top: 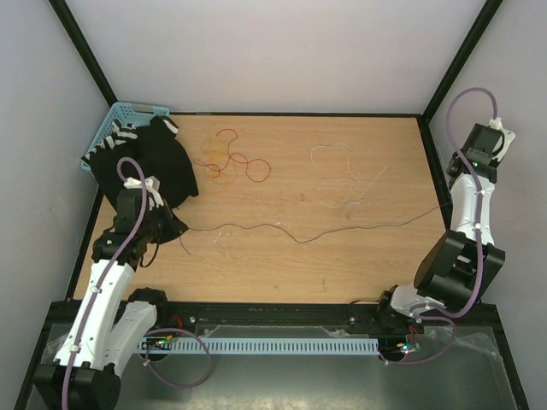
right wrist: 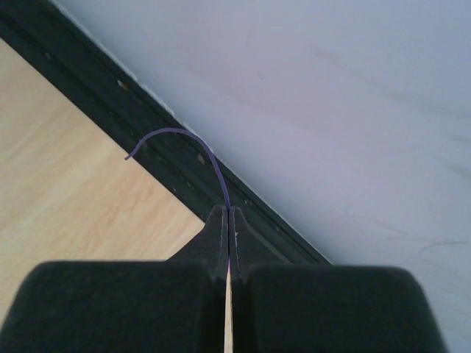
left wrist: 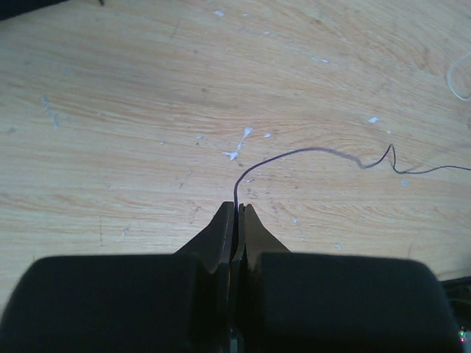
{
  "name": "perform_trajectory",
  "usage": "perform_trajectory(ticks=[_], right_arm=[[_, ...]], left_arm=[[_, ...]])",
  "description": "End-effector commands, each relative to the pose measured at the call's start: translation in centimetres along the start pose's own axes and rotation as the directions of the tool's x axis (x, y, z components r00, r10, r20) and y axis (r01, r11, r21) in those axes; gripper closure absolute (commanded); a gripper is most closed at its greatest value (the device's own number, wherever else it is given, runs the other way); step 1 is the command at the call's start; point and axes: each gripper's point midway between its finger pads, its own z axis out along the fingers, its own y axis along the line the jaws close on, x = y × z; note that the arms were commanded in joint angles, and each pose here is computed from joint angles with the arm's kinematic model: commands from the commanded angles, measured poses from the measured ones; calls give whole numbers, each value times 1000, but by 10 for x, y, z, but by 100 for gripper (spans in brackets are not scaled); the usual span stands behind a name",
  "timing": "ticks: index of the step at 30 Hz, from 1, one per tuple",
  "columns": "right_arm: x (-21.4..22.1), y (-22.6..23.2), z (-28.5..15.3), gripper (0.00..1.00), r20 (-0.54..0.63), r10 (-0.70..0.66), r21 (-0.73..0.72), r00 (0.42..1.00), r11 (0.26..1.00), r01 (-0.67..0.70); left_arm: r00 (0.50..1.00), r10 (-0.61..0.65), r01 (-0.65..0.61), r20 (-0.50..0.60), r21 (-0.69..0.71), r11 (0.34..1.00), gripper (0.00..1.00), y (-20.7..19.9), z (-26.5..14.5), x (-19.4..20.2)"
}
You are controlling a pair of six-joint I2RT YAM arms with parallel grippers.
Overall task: Zip-tie the wires
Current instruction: Straighten the cable at the center of the board.
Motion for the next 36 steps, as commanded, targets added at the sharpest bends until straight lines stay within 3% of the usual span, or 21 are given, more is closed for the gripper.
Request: perform_trajectory(ticks=[1, 13, 18, 31, 33, 35, 36], right_arm=[[29, -4, 10, 100, -43, -40, 37, 998, 998, 42], [104, 9, 53, 100, -208, -94, 56, 974, 993, 108], [117, 7, 70, 100, -253, -122, 104, 960, 983, 152], [139, 20, 74, 100, -304, -145, 27, 941, 987, 161], [140, 23, 73, 94, -307, -146, 10, 940, 988, 157], [139, 22, 70, 76, -304, -148, 8, 941, 987, 158], [135, 22, 68, 73, -295, -144, 0, 945, 989, 151]], left_arm=[[995, -103, 102, 3, -89, 991, 100, 20, 8, 10], [983, -169, 152, -73, -198, 968, 100, 43, 26, 33], [985, -164, 152, -44, -211, 966, 100, 44, 26, 26], [975, -213, 190, -66, -249, 950, 100, 52, 40, 45], [972, -222, 196, -76, -256, 947, 100, 53, 43, 49], [970, -231, 201, -82, -267, 942, 100, 56, 45, 53], [968, -235, 205, -83, -276, 939, 100, 58, 46, 56]])
